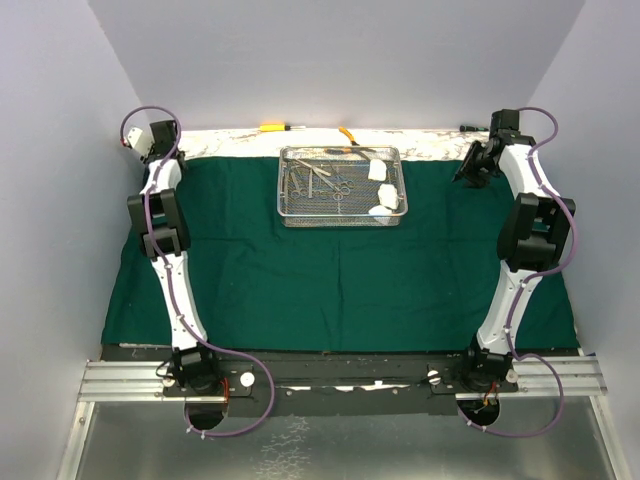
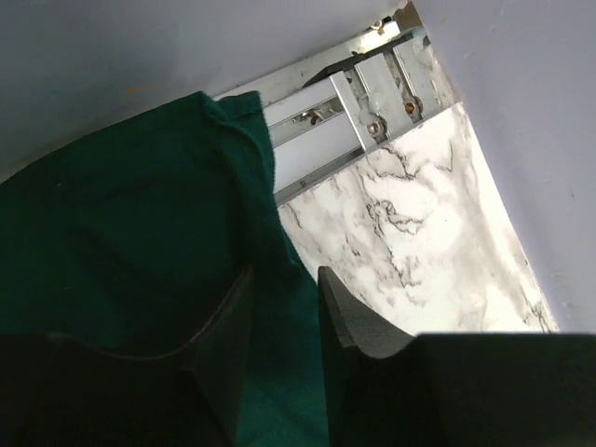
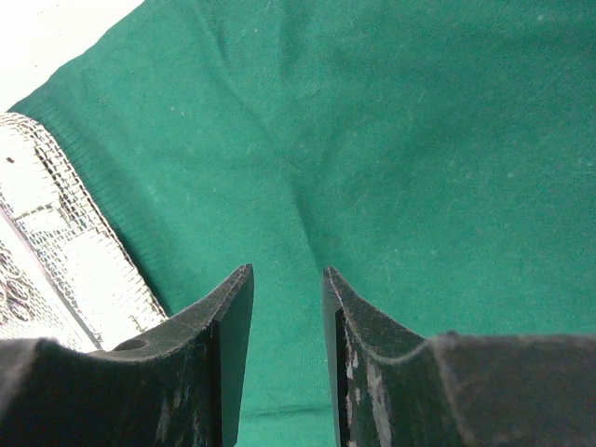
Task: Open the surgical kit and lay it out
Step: Smooth out the surgical kit at the center of the board.
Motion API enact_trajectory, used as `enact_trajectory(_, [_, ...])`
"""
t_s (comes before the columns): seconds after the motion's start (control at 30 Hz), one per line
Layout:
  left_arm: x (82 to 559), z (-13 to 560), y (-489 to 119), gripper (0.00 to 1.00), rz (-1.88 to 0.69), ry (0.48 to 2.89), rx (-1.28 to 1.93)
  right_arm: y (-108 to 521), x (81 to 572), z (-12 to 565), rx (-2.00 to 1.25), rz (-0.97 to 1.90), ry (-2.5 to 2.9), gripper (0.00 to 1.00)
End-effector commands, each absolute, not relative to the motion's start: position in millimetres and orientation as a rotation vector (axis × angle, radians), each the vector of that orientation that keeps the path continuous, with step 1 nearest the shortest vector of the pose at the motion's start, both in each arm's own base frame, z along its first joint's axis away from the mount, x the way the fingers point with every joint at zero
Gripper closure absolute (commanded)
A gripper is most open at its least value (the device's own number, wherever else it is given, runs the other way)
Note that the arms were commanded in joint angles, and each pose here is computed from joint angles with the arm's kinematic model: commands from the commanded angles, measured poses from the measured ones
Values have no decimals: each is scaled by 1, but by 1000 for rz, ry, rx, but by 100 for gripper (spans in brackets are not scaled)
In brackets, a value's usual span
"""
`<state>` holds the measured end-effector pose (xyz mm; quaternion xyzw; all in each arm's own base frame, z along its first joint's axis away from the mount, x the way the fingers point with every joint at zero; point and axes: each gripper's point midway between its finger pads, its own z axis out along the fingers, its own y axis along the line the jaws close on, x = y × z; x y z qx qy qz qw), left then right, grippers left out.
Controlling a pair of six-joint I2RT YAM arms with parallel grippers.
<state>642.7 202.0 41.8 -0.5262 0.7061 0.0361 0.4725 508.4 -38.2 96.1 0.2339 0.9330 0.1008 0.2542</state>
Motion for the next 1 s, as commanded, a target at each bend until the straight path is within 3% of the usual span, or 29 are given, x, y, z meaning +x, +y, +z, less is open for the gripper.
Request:
enact_trajectory(0.0, [645, 49, 205, 62, 91, 1871, -1135, -38, 511, 101, 641, 268, 2525, 60])
enact_trajectory(0.13, [659, 90, 196, 55, 32, 1889, -962, -40, 510, 106, 671, 253, 2517, 60])
enact_trajectory(0.37, [612, 146, 190, 43, 96, 1925, -903, -59, 488, 122, 770, 95, 2487, 55])
enact_trajectory(0.47, [574, 150, 179, 44, 102, 1982, -933, -73, 467, 125, 819, -31, 2482, 53])
enact_trajectory(0.67, [488, 159, 162, 57, 102, 2001, -1111, -90, 403, 124, 1000, -201, 2477, 53])
enact_trajectory(0.97, [343, 94, 154, 61, 291, 2143, -1293, -94, 283, 99, 1251, -345, 2508, 54])
